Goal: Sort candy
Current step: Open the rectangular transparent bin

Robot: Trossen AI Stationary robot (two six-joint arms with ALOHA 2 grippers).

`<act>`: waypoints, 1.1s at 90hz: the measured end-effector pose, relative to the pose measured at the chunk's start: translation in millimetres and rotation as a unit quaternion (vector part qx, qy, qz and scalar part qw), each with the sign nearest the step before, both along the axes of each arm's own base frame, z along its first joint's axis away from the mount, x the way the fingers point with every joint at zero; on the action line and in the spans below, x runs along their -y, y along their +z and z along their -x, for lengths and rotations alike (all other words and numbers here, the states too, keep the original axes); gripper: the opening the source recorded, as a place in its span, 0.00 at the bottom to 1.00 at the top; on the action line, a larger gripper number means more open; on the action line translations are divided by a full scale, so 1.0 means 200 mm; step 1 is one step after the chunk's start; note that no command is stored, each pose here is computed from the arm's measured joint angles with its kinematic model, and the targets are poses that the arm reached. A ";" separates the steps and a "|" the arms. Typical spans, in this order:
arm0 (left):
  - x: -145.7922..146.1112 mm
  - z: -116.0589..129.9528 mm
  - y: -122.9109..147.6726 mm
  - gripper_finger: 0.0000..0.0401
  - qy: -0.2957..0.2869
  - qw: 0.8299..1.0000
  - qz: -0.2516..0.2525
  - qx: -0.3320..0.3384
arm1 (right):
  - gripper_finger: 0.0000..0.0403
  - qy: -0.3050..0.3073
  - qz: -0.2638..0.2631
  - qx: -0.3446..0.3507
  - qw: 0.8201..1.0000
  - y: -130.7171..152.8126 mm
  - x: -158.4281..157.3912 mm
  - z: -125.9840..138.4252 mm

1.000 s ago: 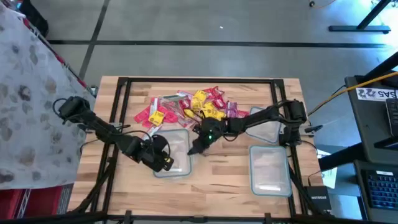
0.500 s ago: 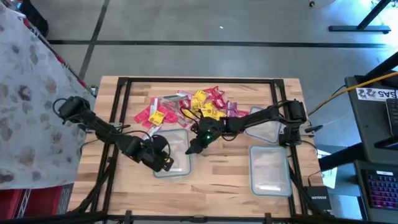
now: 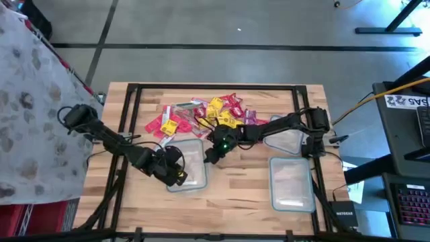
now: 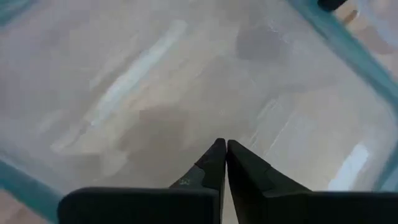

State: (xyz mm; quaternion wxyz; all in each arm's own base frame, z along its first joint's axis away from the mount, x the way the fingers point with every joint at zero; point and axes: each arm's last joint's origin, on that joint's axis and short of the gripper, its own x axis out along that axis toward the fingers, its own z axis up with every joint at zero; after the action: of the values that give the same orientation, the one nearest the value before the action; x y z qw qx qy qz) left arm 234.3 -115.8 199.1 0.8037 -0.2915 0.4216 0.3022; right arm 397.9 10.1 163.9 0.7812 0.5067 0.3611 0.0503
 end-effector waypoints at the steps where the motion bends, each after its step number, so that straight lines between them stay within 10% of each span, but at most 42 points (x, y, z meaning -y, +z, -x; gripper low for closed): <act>1: 0.00 0.00 0.01 0.00 0.000 1.000 -0.004 -0.002 | 0.04 -0.002 -0.001 0.001 1.000 0.01 0.01 0.00; 28: -0.03 0.13 0.36 0.00 0.010 0.998 -0.067 -0.006 | 0.02 -0.010 -0.036 0.095 0.995 0.20 0.06 -0.04; 60: -0.03 0.21 0.75 0.00 0.019 0.994 -0.024 0.108 | 0.01 0.042 -0.001 0.116 0.992 0.44 0.07 -0.05; 82: -0.04 0.23 0.95 0.00 0.004 0.975 -0.109 0.192 | 0.01 0.105 0.152 -0.015 0.983 0.79 0.08 0.19; 99: -0.07 0.22 0.95 0.00 0.019 0.972 -0.134 0.191 | 0.01 0.144 0.339 -0.101 0.924 1.10 0.02 0.39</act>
State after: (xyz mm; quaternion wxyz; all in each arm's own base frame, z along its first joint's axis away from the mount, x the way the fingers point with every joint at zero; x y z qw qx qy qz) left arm 190.0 -102.8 388.5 0.8953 -0.2416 0.2105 0.3096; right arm 320.6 5.5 383.4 0.8502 0.1571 0.5023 -0.0145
